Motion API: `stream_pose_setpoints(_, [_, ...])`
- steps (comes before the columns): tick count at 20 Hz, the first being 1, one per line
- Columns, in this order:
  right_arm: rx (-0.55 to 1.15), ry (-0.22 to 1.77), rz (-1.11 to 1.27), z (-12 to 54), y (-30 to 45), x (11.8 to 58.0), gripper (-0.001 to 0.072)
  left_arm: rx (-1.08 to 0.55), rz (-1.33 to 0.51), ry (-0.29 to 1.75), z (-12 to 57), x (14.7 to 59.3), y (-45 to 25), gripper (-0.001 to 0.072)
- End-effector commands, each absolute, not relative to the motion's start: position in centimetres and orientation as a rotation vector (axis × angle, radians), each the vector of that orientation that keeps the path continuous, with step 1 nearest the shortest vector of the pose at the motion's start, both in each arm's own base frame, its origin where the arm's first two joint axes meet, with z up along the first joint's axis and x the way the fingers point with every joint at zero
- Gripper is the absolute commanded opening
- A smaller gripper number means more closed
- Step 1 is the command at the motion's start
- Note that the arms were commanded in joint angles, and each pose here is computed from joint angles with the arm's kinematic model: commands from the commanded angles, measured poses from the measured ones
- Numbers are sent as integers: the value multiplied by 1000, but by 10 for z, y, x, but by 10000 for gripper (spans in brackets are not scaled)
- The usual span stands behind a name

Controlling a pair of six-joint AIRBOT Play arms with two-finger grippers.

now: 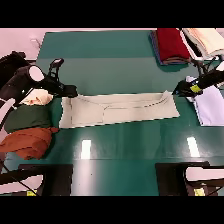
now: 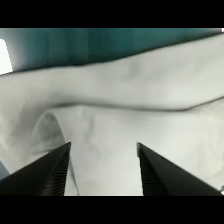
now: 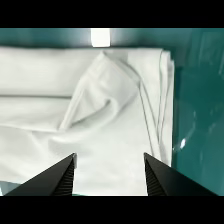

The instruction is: Fold the shirts.

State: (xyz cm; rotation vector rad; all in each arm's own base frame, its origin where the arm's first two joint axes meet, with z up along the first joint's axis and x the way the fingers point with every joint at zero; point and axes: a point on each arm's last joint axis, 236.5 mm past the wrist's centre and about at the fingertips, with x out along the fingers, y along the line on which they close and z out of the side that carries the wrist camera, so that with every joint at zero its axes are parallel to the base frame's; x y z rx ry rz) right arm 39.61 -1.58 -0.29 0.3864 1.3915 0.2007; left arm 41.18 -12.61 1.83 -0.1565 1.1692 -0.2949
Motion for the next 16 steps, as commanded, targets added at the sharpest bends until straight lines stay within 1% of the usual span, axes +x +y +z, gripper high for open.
stream_pose_setpoints(1, [456,1391,234,-8,-30,393,515,-155,-303,1178,29,416,-128,500])
stream_pose_setpoints(2, [483,1420,227,-16,-38,382,515,-171,-313,1180,31,415,-132,499])
stream_pose_setpoints(3, [511,1438,214,-26,-48,371,515,-196,-326,1183,32,413,-137,396])
stream_pose_setpoints(4, [538,1453,200,-36,-57,362,514,-216,-343,1184,33,412,-142,131])
stream_pose_setpoints(5, [574,1479,190,-48,-62,353,513,-240,-368,1176,37,412,-149,34])
stream_pose_setpoints(7, [666,1510,233,-66,-55,342,512,-312,-396,1148,45,417,-162,33])
stream_pose_setpoints(9, [758,1495,307,-76,-34,349,493,-370,-418,1128,51,421,-174,25])
stream_pose_setpoints(10, [775,1494,329,-81,-25,353,454,-387,-426,1111,52,424,-181,25])
stream_pose_setpoints(12, [771,1483,362,-88,-3,366,429,-367,-462,1105,49,421,-204,25])
stream_pose_setpoints(14, [707,1454,382,-89,12,378,198,-339,-507,1110,40,415,-233,24])
stream_pose_setpoints(15, [686,1437,386,-84,16,381,183,-338,-519,1111,35,413,-247,25])
stream_pose_setpoints(16, [664,1414,391,-75,17,384,53,-339,-534,1110,29,412,-263,24])
